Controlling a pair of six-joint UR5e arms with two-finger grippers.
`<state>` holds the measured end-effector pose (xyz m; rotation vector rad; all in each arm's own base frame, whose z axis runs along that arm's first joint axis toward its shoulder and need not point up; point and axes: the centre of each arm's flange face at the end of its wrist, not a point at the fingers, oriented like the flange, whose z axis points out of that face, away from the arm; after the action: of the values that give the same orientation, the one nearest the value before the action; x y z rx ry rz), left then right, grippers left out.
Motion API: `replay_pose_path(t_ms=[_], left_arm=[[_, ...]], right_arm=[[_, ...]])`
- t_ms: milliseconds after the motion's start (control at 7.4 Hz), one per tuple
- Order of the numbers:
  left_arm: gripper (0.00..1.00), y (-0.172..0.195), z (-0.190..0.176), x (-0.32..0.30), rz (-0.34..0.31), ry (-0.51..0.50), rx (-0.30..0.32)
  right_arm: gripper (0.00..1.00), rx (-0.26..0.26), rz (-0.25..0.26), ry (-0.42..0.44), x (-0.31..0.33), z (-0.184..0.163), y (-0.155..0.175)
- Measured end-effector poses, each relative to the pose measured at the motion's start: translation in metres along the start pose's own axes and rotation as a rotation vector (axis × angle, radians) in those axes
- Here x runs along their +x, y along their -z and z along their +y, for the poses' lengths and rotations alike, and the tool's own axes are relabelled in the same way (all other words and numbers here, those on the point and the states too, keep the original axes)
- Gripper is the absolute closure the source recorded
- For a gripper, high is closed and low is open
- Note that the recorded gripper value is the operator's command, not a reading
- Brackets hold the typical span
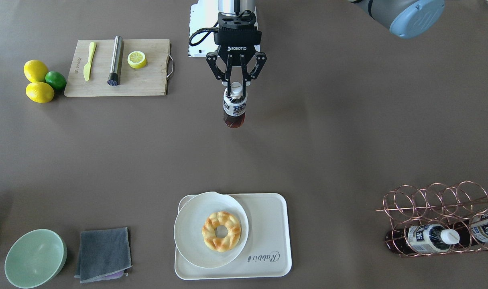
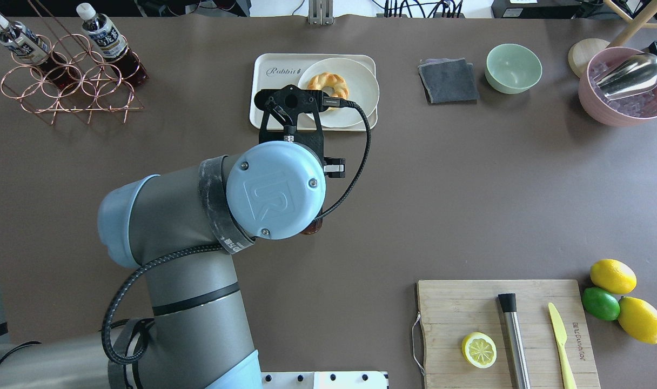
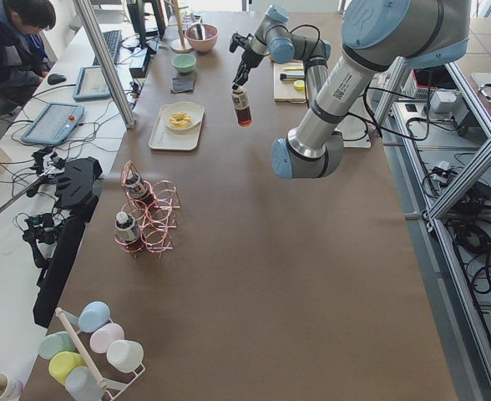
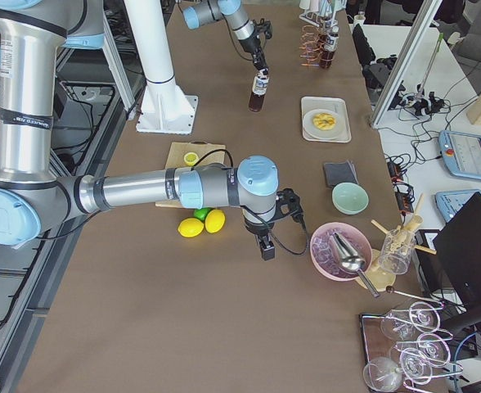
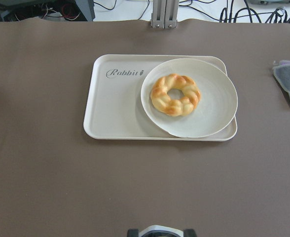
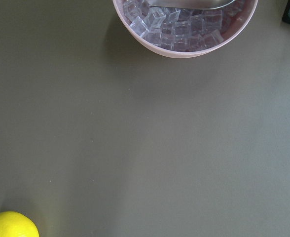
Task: Place tea on tray
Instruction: 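Lift the tea bottle out of the rack and set it upright on the table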
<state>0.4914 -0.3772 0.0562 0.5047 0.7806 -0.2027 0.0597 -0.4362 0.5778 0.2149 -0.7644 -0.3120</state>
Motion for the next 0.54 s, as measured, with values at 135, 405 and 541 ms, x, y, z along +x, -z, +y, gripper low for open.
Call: replay_pose_path(t_ms=[135, 405, 541], left_arm=[[1.00, -0.006, 0.018, 0.009, -0.006, -0.017, 0.001], [1.00, -0.014, 0.035, 0.018, 0.010, -0.028, 0.001], [1.00, -0.019, 0.039, 0.018, 0.019, -0.027, 0.002]], right_arm=[[0.00, -0.001, 0.000, 0.001, 0.000, 0.000, 0.000], [0.00, -0.001, -0.001, 0.003, -0.001, -0.001, -0.001], [0.00, -0.001, -0.001, 0.004, -0.002, -0.001, -0.001]])
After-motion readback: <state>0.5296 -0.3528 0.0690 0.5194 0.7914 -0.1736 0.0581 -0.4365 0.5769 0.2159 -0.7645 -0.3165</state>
